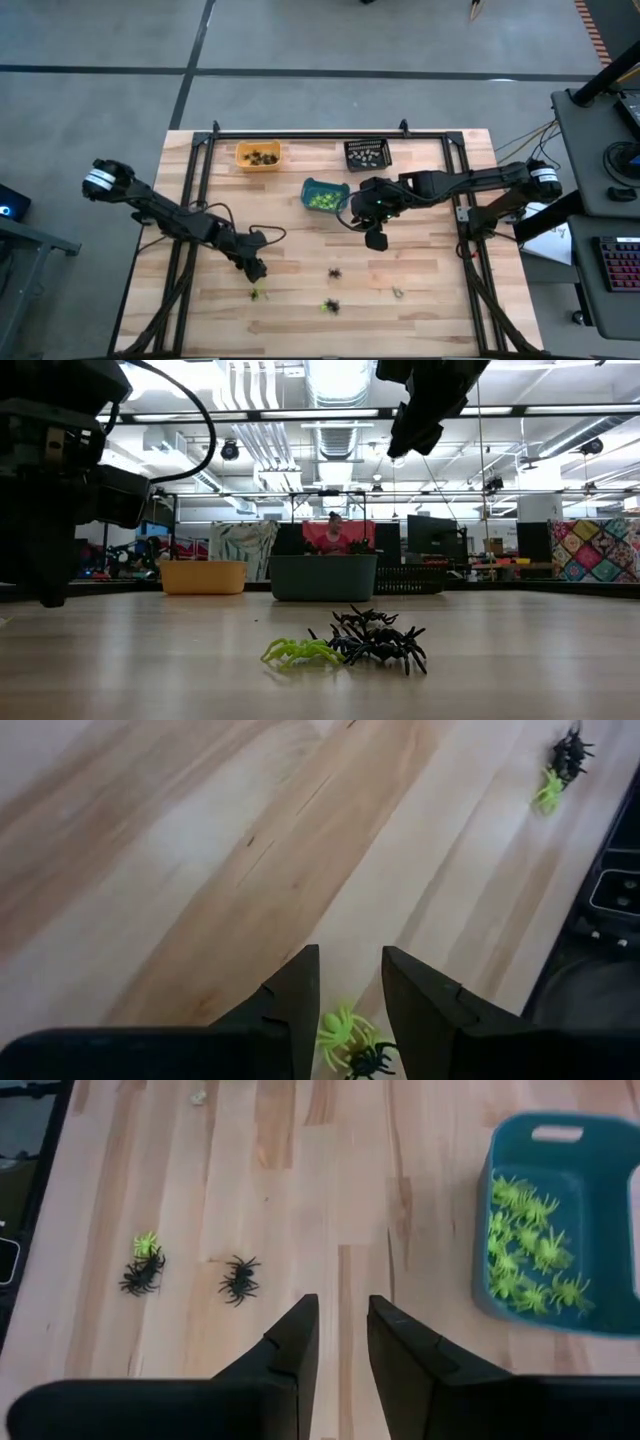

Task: Sort Halloween decoration
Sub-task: Put the black spider toy into the yellow bin

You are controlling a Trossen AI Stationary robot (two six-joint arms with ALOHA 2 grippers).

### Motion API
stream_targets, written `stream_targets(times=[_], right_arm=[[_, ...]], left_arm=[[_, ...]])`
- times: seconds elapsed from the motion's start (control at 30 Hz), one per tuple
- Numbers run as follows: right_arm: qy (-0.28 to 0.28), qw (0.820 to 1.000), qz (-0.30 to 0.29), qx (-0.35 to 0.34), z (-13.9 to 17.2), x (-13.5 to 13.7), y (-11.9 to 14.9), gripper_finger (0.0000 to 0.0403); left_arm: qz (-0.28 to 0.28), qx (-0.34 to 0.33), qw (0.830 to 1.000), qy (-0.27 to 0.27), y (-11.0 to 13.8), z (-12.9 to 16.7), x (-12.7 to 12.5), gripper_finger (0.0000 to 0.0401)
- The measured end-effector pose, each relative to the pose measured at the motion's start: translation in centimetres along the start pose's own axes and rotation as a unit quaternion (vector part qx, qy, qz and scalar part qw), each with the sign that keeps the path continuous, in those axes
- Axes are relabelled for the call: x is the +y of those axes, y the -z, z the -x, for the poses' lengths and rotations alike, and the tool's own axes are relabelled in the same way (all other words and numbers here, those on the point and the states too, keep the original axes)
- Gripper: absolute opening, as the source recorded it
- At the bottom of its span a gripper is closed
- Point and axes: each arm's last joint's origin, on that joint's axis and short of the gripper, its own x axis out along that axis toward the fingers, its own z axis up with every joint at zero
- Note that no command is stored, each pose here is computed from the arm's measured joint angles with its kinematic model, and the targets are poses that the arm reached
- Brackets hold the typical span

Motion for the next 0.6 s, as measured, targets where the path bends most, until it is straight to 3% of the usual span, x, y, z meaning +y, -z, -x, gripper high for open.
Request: stream_targets(times=[0.3, 0.6], right_arm=[[0.001, 0.999, -0.025, 0.027, -1.5, -0.2, 2.0, 0.0075], [0.002, 0.998, -0.048, 0.033, -2.9, -0.6, 3.8, 0.0068]], left_arm=[[0.041, -0.027, 0.999, -0.018, 0.2, 0.1, -0.5, 0.0081], [0.03, -0.013, 0.994, -0.105, -0.1, 1.3, -3.6, 0.0076]])
